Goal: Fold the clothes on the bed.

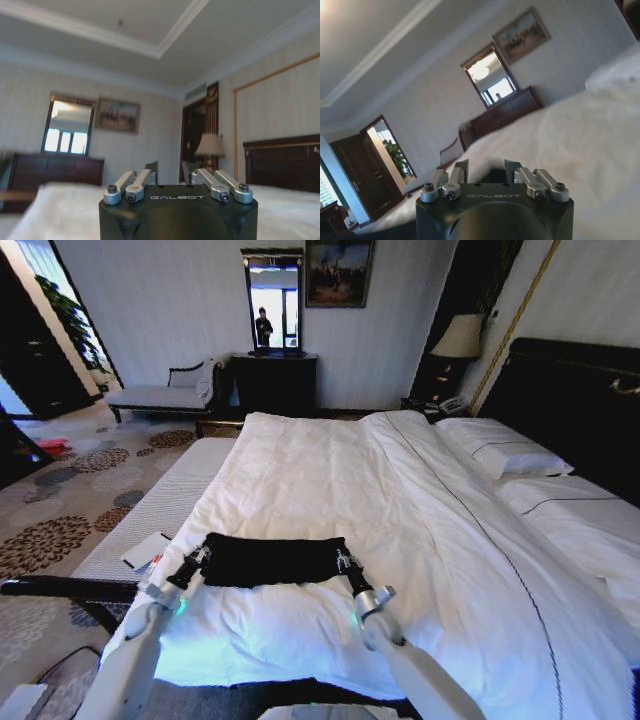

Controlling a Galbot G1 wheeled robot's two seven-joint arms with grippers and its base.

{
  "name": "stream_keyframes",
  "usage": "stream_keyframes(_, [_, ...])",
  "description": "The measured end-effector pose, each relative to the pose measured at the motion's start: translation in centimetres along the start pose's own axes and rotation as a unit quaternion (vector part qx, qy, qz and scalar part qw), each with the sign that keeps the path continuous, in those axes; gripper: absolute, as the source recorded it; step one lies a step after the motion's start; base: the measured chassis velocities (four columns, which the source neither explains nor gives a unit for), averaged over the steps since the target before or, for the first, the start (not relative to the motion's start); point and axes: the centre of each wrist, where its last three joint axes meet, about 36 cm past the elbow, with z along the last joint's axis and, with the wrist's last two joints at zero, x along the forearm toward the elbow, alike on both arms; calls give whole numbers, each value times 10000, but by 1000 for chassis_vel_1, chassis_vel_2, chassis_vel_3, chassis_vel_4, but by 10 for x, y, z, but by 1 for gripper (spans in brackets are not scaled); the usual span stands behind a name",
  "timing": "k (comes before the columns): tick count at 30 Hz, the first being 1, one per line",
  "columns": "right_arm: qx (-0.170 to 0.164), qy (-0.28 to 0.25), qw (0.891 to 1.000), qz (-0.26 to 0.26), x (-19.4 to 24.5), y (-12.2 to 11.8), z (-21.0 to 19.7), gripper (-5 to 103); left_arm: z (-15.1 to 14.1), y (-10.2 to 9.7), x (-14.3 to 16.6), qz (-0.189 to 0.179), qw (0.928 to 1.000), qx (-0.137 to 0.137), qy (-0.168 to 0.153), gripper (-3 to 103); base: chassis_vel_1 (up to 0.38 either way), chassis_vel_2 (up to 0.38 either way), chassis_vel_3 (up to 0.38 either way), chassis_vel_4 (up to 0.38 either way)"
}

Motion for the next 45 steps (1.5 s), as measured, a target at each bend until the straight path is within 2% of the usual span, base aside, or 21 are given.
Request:
stream_keyframes(1, [0,0,10000,0,0,0,0,41,0,0,0,0,10000,0,0,31,0,0,0,0])
stream_keyframes(4, [64,-292,9995,-68,-1,10,-38,52,-42,6,4,34,9992,-240,-331,42,0,0,0,0])
stream_keyframes(6, [69,-340,9994,-69,-2,11,-43,57,-47,9,5,43,9990,-279,-352,47,0,0,0,0])
stream_keyframes(7, [85,-455,9989,-37,-10,12,-55,68,-57,18,8,10,9988,-354,-338,53,0,0,0,0])
stream_keyframes(9, [78,-487,9988,-18,-13,12,-58,68,-59,20,9,-49,9989,-336,-314,58,0,0,0,0])
stream_keyframes(11, [49,-538,9985,51,-24,13,-66,79,-62,22,6,-296,9990,-215,-250,69,0,0,0,0])
stream_keyframes(12, [52,-535,9985,89,-28,13,-68,79,-63,22,3,-417,9987,-168,-222,69,0,0,0,0])
stream_keyframes(14, [97,-298,9987,403,-45,17,-75,90,-67,15,-17,-1070,9942,-32,-49,80,0,0,0,0])
stream_keyframes(15, [97,-298,9987,403,-45,17,-75,90,-67,15,-17,-1070,9942,-32,-49,80,0,0,0,0])
stream_keyframes(18, [67,3,9961,879,-63,25,-85,98,-78,-1,-53,-2011,9794,96,145,90,0,0,0,0])
stream_keyframes(19, [8,195,9940,1076,-73,31,-92,100,-94,-17,-78,-2565,9657,263,289,95,0,0,0,0])
stream_keyframes(20, [-24,262,9935,1110,-78,33,-97,100,-103,-28,-90,-2869,9565,373,369,98,0,0,0,0])
stream_keyframes(21, [-24,262,9935,1110,-78,33,-97,100,-103,-28,-90,-2869,9565,373,369,98,0,0,0,0])
stream_keyframes(24, [-376,713,9914,1032,-100,42,-117,100,-139,-71,-116,-3724,9229,719,663,100,0,0,0,0])
stream_keyframes(28, [-570,1181,9848,1135,-124,44,-136,100,-152,-97,-124,-3920,9119,840,875,100,0,0,0,0])
stream_keyframes(31, [-582,1359,9813,1232,-140,39,-141,100,-154,-106,-126,-3865,9137,896,880,100,0,0,0,0])
stream_keyframes(34, [-863,1728,9714,1385,-166,30,-137,100,-164,-121,-128,-3590,9237,1110,741,100,0,0,0,0])
stream_keyframes(36, [-928,1790,9695,1392,-169,31,-135,100,-166,-122,-128,-3559,9247,1143,718,100,0,0,0,0])
stream_keyframes(38, [-1230,2119,9590,1423,-185,43,-124,100,-177,-125,-126,-3442,9287,1242,592,100,0,0,0,0])
stream_keyframes(39, [-1230,2119,9590,1423,-185,43,-124,100,-177,-125,-126,-3442,9287,1242,592,100,0,0,0,0])
stream_keyframes(45, [-1502,2828,9365,1427,-207,97,-100,100,-182,-129,-118,-3391,9322,1152,532,100,0,0,0,0])
